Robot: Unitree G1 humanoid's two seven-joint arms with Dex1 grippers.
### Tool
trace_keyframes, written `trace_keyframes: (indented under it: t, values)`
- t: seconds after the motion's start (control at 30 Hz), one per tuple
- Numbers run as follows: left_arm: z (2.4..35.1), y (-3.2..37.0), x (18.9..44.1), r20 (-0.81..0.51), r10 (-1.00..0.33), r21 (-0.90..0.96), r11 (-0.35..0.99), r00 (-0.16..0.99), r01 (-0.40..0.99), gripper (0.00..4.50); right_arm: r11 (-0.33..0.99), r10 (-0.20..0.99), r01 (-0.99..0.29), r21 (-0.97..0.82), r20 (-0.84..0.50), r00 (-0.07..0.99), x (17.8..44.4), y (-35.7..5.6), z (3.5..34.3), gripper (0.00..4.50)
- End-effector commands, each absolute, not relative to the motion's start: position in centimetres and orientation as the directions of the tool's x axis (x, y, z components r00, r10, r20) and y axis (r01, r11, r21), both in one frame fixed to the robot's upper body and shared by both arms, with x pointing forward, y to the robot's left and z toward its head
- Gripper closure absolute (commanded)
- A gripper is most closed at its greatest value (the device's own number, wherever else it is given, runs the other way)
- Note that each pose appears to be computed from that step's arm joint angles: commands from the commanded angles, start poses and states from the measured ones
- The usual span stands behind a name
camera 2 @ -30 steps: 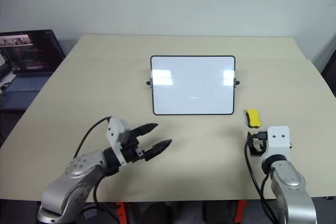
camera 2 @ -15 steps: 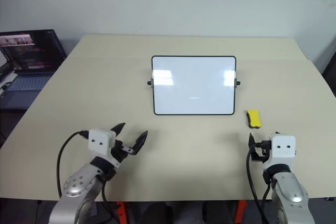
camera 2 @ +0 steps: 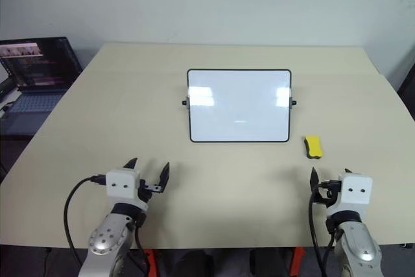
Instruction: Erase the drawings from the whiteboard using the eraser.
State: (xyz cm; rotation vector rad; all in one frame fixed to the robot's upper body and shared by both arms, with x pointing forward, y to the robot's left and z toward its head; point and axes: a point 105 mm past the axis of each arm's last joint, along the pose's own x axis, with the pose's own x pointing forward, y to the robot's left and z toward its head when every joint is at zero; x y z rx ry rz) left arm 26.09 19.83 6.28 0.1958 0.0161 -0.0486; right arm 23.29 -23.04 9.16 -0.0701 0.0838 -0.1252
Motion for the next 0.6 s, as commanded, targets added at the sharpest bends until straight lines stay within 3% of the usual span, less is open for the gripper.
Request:
trace_keyframes:
  t: [0.03, 0.6]
  values:
    - [6.3, 20.1, 25.8, 0.005, -0.042, 0.211, 0.977, 0.999, 0.040, 0.00, 0.985, -0.146, 0.144, -0.095, -0.012, 0.989, 23.3, -24.1, 10.8, 0.03]
    - [5.3, 18.4, 25.3, -0.003, -0.083, 0.208, 0.975, 0.997, 0.082, 0.00, 0.972, -0.169, 0.163, -0.171, -0.019, 0.986, 23.0, -26.6, 11.8, 0.03]
